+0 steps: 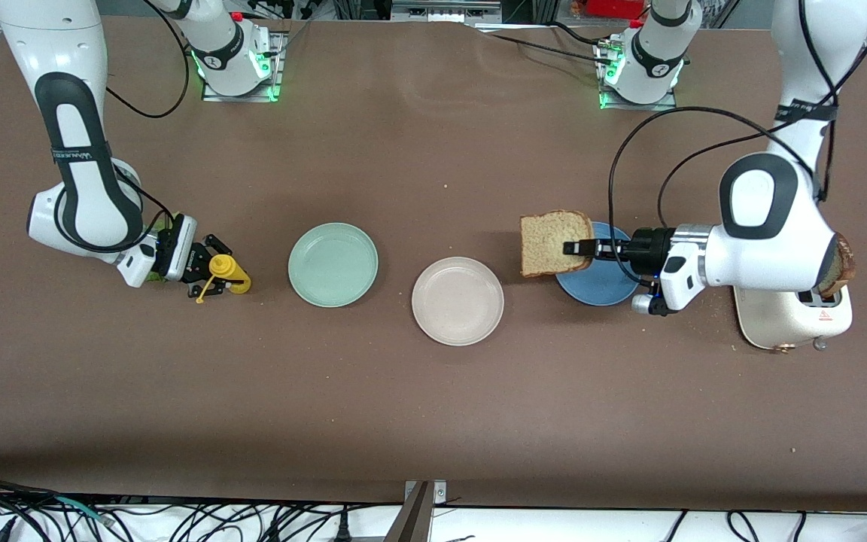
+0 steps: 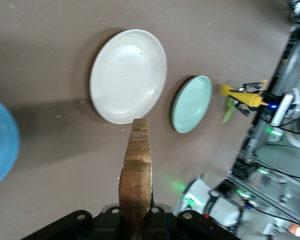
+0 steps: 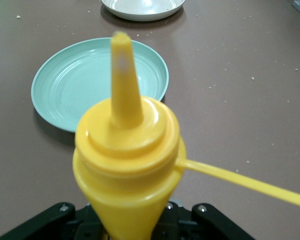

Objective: Make sandwich in beige plate with both arms
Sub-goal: 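Carry the toast onto the beige plate with the left gripper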

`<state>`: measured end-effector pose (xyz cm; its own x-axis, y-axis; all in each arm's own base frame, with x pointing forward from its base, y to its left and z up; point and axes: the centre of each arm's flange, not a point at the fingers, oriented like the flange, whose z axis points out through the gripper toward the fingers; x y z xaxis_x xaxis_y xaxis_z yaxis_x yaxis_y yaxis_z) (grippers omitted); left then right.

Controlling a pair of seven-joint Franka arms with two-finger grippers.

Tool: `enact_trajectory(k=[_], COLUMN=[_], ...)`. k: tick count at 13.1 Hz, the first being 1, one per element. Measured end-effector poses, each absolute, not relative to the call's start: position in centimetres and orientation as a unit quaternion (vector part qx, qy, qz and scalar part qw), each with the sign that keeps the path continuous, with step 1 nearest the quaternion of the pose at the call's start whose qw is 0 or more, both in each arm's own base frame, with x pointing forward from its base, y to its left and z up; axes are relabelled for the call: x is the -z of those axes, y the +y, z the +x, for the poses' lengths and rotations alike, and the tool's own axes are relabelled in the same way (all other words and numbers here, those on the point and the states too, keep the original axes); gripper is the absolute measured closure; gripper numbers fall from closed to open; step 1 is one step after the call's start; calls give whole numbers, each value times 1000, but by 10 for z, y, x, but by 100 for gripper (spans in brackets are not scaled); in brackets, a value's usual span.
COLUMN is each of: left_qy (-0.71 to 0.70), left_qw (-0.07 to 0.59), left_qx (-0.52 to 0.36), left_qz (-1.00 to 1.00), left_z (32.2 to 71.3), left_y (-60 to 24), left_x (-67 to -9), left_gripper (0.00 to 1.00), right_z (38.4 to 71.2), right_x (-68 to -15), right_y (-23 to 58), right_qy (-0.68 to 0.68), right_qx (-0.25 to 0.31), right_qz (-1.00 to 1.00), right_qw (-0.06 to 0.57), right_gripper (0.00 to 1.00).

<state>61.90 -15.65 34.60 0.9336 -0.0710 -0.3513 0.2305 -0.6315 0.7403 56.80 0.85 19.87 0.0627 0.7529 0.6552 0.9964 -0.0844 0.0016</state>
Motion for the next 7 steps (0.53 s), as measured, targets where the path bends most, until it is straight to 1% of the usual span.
enact_trajectory(k=[3, 7], left_qy=[19, -31], left_qw=[488, 530], left_qx=[173, 158], left_qz=[855, 832], left_z=[621, 614], left_y=[-171, -202], left_x=[-306, -257], left_gripper=[91, 91], right_z=[580, 591], right_x=[-225, -257], right_y=[22, 36], right_qy=[-624, -612], right_qx=[240, 210], right_qz=[-705, -728], right_qw=[235, 228], right_gripper=[78, 78])
